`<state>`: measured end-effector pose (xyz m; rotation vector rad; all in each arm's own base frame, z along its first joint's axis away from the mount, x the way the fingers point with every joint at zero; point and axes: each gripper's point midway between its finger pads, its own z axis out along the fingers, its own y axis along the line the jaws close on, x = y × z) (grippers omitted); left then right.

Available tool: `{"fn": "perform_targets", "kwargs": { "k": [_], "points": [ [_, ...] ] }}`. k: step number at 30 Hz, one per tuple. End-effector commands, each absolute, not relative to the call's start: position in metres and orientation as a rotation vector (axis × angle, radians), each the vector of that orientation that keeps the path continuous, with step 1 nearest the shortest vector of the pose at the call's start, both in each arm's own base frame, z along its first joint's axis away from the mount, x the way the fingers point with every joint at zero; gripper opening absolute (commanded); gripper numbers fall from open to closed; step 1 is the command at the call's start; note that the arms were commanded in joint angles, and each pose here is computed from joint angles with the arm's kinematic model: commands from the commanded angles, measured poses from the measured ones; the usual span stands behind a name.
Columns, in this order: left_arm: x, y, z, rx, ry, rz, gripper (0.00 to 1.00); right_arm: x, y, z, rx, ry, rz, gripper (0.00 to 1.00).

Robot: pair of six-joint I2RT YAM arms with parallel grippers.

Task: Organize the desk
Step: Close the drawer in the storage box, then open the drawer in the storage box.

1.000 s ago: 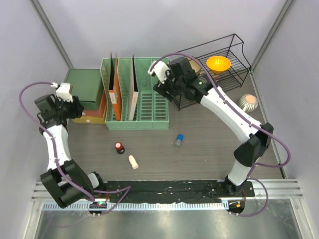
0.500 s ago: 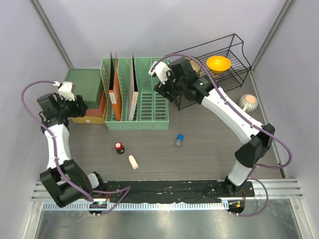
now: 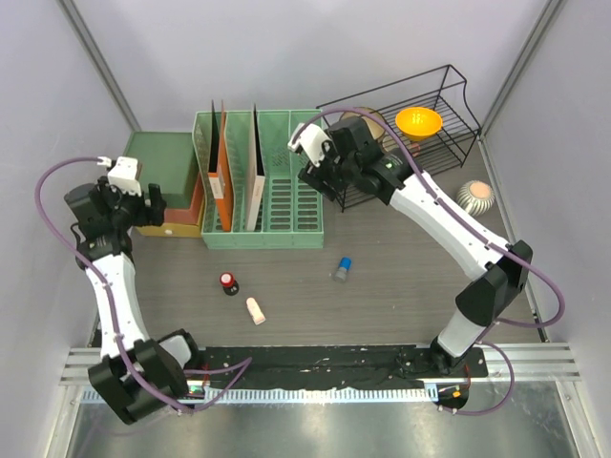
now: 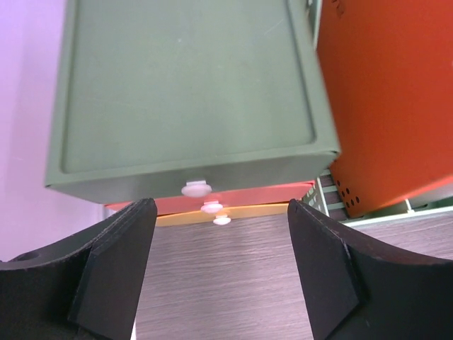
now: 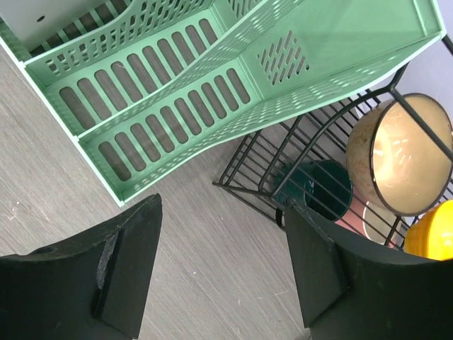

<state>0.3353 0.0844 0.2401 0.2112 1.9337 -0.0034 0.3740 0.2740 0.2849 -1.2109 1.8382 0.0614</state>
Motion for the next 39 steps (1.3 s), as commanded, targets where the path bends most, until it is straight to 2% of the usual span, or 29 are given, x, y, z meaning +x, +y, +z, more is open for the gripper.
{"fn": "perform_targets", "kwargs": {
  "k": [1, 6, 13, 25, 39],
  "points": [
    [0.313, 0.077, 0.247, 0.239, 1.945, 0.037, 0.80, 0.368, 0.262, 0.305, -1.144, 1.807, 0.055, 0.74],
    [0.295, 0.074, 0.232, 0.235, 2.011, 0.045, 0.81, 0.365, 0.255, 0.294, -1.137, 1.831, 0.048, 0.74],
    [0.288, 0.080, 0.176, 0.265, 2.144, 0.046, 0.85, 0.360, 0.249, 0.279, -1.121, 1.843, 0.098, 0.75],
    [0.312, 0.101, 0.144, 0.237, 2.209, 0.059, 0.92, 0.351, 0.250, 0.251, -1.138, 1.828, 0.188, 0.77],
    [0.349, 0.107, 0.127, 0.255, 2.116, 0.033, 0.79, 0.348, 0.249, 0.234, -1.164, 1.859, 0.192, 0.77]
  ]
}}
